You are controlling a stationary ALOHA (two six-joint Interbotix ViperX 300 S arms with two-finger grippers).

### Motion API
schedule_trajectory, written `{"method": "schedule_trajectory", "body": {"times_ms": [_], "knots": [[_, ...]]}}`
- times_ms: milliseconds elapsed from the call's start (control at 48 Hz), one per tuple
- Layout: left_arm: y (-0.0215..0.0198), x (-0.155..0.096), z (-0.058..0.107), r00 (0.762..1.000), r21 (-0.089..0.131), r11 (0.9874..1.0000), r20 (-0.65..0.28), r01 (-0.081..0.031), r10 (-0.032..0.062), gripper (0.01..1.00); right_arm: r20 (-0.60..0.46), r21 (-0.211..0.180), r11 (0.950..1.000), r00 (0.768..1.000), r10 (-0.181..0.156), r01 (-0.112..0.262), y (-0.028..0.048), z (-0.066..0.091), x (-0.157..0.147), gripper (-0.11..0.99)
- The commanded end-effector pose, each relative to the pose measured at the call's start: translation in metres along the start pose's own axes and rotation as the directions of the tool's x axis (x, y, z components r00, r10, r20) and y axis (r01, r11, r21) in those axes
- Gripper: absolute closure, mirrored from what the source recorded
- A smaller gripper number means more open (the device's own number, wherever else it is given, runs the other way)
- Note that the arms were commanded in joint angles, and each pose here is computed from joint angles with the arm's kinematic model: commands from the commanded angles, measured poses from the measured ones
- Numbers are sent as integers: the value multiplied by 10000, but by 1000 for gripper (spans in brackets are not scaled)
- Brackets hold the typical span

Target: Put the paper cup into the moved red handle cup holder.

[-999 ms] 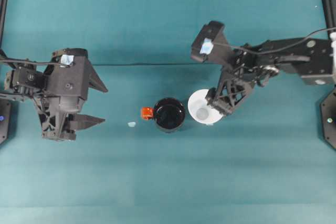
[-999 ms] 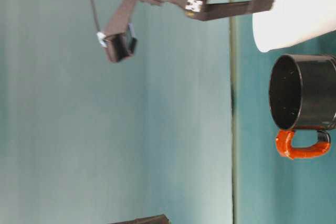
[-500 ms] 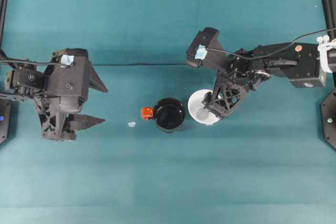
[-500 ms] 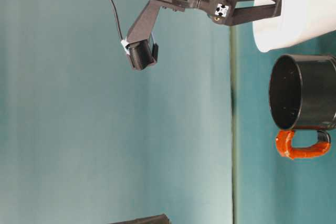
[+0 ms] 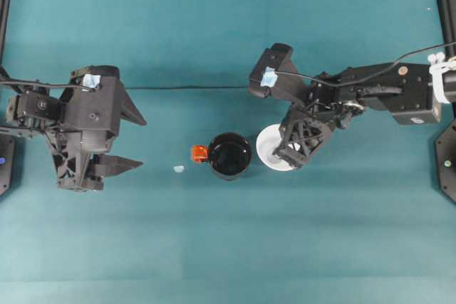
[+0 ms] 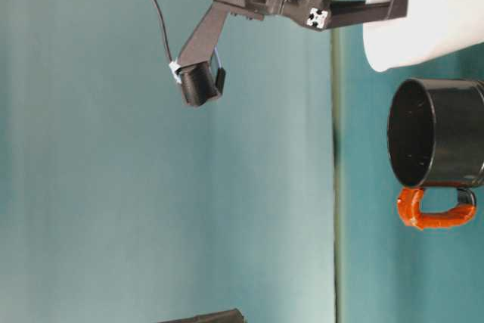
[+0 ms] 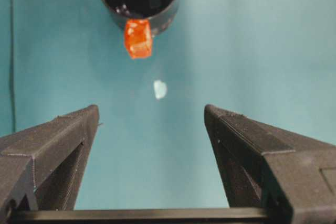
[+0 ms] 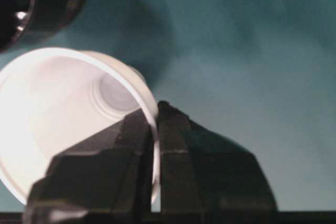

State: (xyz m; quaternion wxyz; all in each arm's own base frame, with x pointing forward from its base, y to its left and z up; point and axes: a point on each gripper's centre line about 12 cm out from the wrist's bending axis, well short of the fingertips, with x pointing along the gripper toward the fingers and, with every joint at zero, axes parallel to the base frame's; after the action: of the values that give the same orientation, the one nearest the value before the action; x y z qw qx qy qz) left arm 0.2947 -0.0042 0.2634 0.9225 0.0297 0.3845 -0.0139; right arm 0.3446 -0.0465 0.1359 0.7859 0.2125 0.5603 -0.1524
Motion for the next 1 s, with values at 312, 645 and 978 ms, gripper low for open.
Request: {"method": "schedule_trajectory", "body": {"times_ms": [312,645,978], "knots": [[-4,-34,57,9998,31,10000,215,-5,4,128,-190,184,9997,9997,180,-177,89,133,-279,987],[-5,-29,53,9998,18,10000,185,5,-5,128,334,-198,9991,9987,378,-371,166,416,-1180,987],[-4,-34,55,9998,15,10000,200,-4,4,127,241,-598,9970,9984,507,-492,382,639,-1426,987]]}}
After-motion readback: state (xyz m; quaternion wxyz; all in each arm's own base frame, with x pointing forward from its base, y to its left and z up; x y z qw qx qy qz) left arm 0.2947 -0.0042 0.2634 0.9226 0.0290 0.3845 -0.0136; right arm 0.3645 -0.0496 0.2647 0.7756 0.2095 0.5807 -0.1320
